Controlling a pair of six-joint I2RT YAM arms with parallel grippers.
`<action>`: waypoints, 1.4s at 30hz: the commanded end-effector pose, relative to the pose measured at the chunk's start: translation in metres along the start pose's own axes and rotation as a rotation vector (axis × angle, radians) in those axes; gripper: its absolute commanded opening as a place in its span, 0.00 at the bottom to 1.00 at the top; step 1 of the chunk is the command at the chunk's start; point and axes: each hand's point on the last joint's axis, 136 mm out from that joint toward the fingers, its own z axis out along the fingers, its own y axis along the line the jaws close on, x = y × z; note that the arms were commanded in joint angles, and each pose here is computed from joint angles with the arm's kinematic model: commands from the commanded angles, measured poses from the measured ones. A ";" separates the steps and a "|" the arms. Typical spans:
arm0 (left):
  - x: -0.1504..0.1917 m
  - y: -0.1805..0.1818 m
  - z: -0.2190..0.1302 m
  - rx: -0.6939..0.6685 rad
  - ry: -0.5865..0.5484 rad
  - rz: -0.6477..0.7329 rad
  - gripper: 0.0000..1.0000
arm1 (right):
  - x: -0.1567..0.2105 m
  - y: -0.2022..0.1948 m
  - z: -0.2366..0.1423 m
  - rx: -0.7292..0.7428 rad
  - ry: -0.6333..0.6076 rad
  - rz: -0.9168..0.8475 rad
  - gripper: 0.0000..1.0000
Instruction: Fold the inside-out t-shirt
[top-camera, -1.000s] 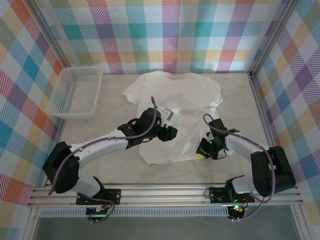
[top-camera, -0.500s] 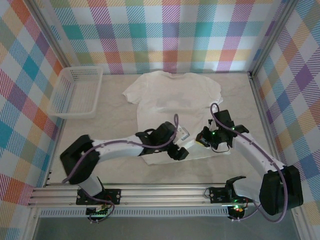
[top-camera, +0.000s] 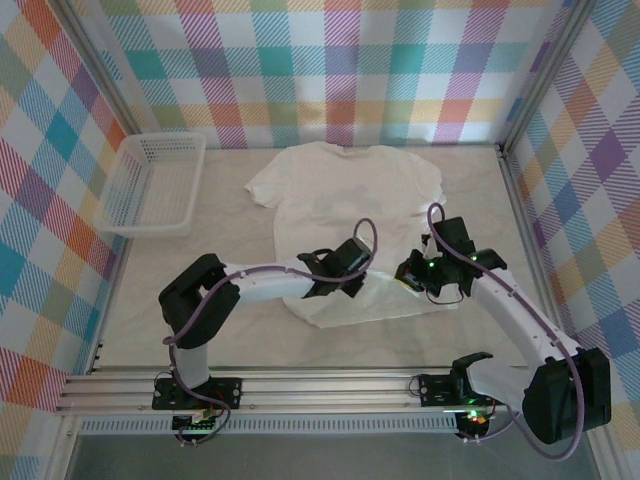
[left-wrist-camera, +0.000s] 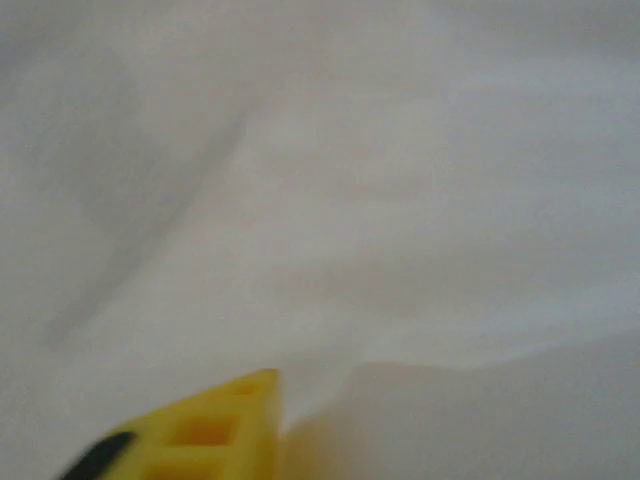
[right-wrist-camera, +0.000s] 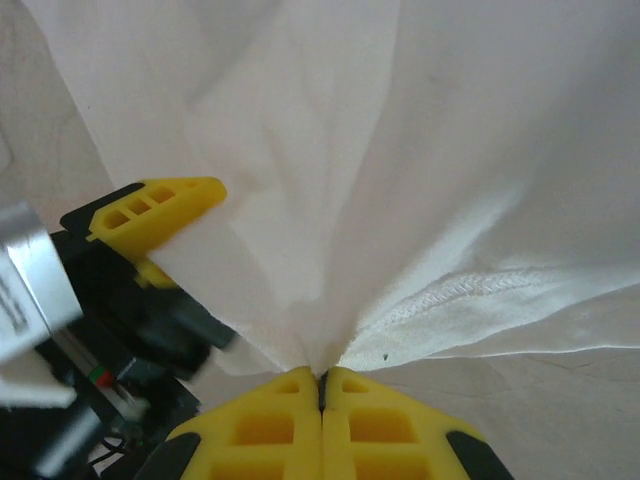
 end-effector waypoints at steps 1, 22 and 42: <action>-0.023 -0.010 -0.032 0.170 -0.040 -0.082 0.00 | -0.003 0.009 -0.006 -0.018 -0.017 -0.120 0.02; -0.116 -0.009 -0.104 0.424 -0.183 -0.326 0.00 | -0.013 0.092 0.046 -0.229 -0.716 -1.359 0.00; -0.207 -0.013 -0.215 0.505 -0.262 -0.347 0.00 | -0.150 0.135 0.081 0.211 -1.025 -1.317 0.00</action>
